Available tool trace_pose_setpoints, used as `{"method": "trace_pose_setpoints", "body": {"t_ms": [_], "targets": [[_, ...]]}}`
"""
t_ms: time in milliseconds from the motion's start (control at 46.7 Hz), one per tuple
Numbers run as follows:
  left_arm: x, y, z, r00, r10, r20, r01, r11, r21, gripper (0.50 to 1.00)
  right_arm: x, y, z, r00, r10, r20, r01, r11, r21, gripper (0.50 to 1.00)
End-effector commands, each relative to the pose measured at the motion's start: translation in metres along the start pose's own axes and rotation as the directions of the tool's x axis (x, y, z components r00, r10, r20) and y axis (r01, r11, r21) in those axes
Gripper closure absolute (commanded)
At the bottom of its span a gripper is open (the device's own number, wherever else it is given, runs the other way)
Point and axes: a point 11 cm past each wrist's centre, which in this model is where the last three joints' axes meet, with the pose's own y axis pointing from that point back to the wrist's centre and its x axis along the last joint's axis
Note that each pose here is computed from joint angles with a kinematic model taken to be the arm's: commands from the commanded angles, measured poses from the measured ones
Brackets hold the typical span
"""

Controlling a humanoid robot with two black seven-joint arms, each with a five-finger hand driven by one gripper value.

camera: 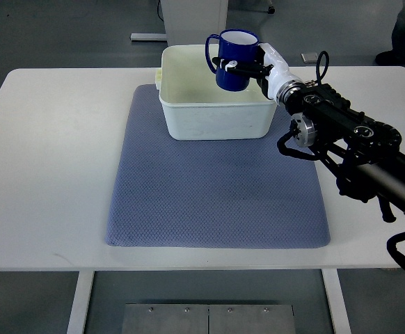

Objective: Place cup in box with right hand

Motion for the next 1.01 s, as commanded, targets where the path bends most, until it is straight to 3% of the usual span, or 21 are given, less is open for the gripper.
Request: {"method": "trace_pose_setpoints", "body": {"t_ms": [0,64,128,642,984], "targets": [[0.0,0.0,0.0,1.0,0.0,0.001,0.0,1.0,0.0,0.5,-0.002,0.0,0.0,1.0,-0.006,0.0,0.006,1.0,-0.001,0.607],[0.0,0.0,0.0,1.0,0.0,0.0,0.0,1.0,0.0,0.5,-0.004,0.001,0.0,1.0,-0.015,0.001,0.016,1.0,-0.003,0.519],[0.0,0.0,0.0,1.0,0.0,0.0,0.0,1.0,0.0,0.5,-0.007,0.001,-0.002,1.0,-0.027,0.002,0.027,1.0,0.001,0.503],[0.0,0.0,0.0,1.0,0.0,0.0,0.0,1.0,0.0,0.5,0.0,0.001,-0.011,1.0,-0.019,0.011,0.019,1.0,0.025,0.5],[0.0,0.0,0.0,1.0,0.0,0.0,0.0,1.0,0.0,0.5,0.053,0.005,-0.038,0.979,0.082,0.188,-0.093,0.994,0.05,0.5]]}}
